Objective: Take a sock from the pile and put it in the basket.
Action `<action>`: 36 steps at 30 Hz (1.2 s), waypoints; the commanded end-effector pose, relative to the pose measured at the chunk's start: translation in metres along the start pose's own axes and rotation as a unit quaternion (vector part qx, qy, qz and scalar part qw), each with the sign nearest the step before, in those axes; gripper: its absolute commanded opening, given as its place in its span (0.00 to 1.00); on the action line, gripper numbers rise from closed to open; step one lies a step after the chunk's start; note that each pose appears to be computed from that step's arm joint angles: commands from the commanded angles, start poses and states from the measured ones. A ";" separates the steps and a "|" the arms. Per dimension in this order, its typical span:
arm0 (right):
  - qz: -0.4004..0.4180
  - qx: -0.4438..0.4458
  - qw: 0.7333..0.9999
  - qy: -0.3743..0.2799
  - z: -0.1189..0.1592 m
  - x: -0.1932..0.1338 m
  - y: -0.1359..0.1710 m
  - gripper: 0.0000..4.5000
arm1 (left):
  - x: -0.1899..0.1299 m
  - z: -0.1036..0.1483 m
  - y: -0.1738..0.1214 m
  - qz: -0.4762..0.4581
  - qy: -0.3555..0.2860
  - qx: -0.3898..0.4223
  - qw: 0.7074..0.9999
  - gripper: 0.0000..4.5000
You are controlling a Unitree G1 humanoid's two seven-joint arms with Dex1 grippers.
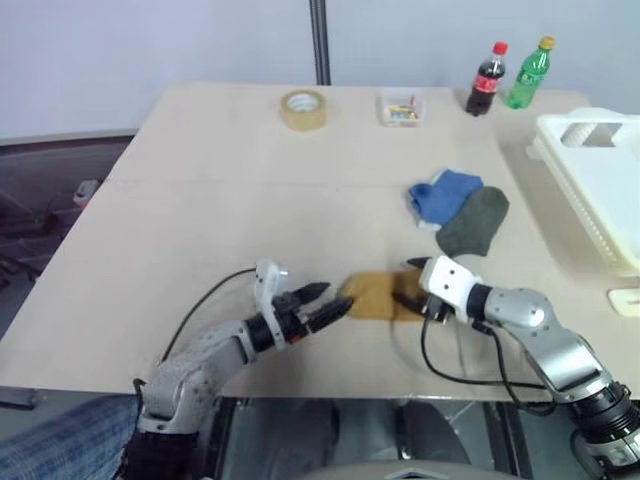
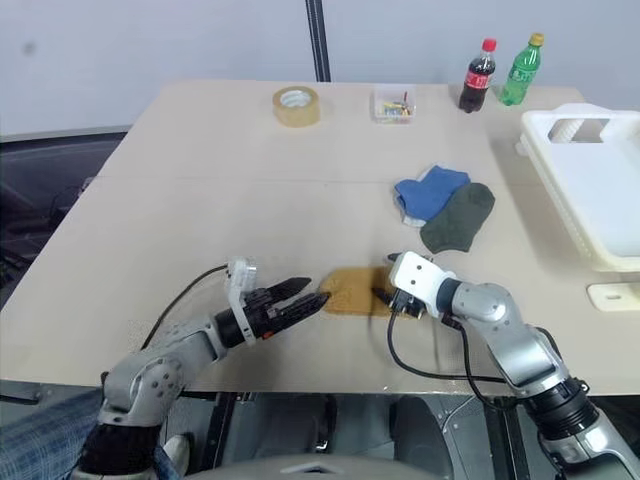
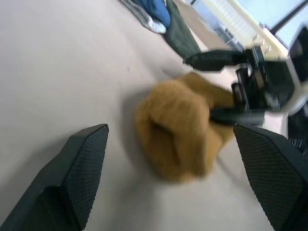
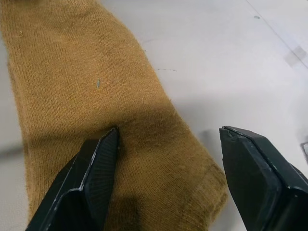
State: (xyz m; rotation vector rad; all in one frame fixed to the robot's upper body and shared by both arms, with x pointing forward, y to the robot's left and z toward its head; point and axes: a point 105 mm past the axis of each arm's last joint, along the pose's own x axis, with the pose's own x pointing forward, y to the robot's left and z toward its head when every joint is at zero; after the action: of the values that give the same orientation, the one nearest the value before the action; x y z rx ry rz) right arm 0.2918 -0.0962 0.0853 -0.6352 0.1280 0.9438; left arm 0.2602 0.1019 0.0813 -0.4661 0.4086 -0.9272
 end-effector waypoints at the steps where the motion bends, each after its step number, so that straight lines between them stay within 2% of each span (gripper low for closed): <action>1: -0.009 0.009 0.999 0.045 -0.022 -0.001 -0.001 0.77 | 0.003 -0.024 -0.009 -0.040 0.061 -0.110 0.991 0.99; 9: -0.006 0.002 0.999 0.043 -0.020 0.002 -0.001 0.77 | 0.022 -0.004 -0.016 -0.080 0.041 -0.164 0.982 0.99; 20: -0.006 0.008 0.999 0.044 -0.022 0.002 0.003 0.77 | 0.019 -0.014 -0.008 -0.041 0.058 -0.187 0.980 0.99; 29: -0.005 0.008 0.999 0.042 -0.020 0.006 0.006 0.77 | 0.004 -0.026 -0.034 -0.110 0.126 -0.241 0.956 0.99; 36: -0.009 0.006 0.999 0.044 -0.021 0.006 0.004 0.77 | 0.022 -0.018 -0.020 -0.069 0.088 -0.238 0.965 0.99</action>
State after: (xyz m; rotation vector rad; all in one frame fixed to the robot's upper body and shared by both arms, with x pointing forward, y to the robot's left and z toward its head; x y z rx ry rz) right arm 0.2948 -0.0929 0.0823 -0.6500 0.1268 0.9247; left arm 0.2417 0.0668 0.0798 -0.8713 0.7833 -1.0676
